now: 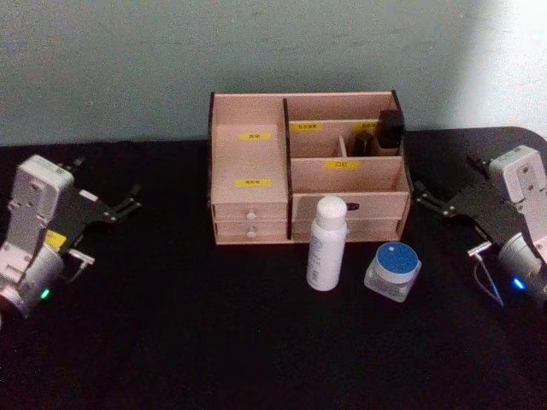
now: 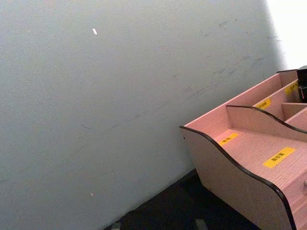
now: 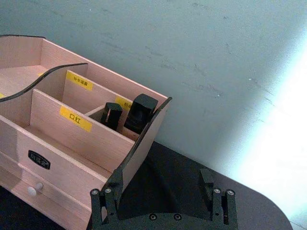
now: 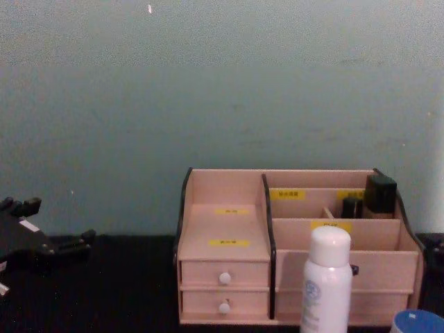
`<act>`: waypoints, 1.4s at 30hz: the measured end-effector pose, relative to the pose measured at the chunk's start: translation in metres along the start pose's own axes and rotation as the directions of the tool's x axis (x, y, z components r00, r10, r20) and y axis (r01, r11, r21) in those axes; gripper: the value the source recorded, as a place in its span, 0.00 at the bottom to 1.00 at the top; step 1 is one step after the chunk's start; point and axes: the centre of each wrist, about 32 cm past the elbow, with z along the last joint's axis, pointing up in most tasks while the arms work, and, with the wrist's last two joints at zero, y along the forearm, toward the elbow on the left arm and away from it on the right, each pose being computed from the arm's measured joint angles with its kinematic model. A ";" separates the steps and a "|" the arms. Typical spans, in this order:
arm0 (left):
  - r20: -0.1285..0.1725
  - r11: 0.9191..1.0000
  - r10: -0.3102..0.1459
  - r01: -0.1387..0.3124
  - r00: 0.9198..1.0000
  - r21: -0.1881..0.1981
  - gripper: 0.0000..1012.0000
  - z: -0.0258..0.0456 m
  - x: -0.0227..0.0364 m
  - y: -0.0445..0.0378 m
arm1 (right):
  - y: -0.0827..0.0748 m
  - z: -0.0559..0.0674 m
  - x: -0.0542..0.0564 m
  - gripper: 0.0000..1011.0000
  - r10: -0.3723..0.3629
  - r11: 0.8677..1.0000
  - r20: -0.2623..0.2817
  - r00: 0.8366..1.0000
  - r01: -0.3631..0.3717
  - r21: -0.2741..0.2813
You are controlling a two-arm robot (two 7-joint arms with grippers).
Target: Pick up the facial cleanser and watermelon frost from the table and place them into the tiered storage box.
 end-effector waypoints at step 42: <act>0.000 1.000 0.000 0.000 1.000 0.000 0.99 0.0000 0.0000 0.0000 | -0.022 0.019 0.017 0.99 0.040 0.996 -0.014 0.999 -0.039 0.085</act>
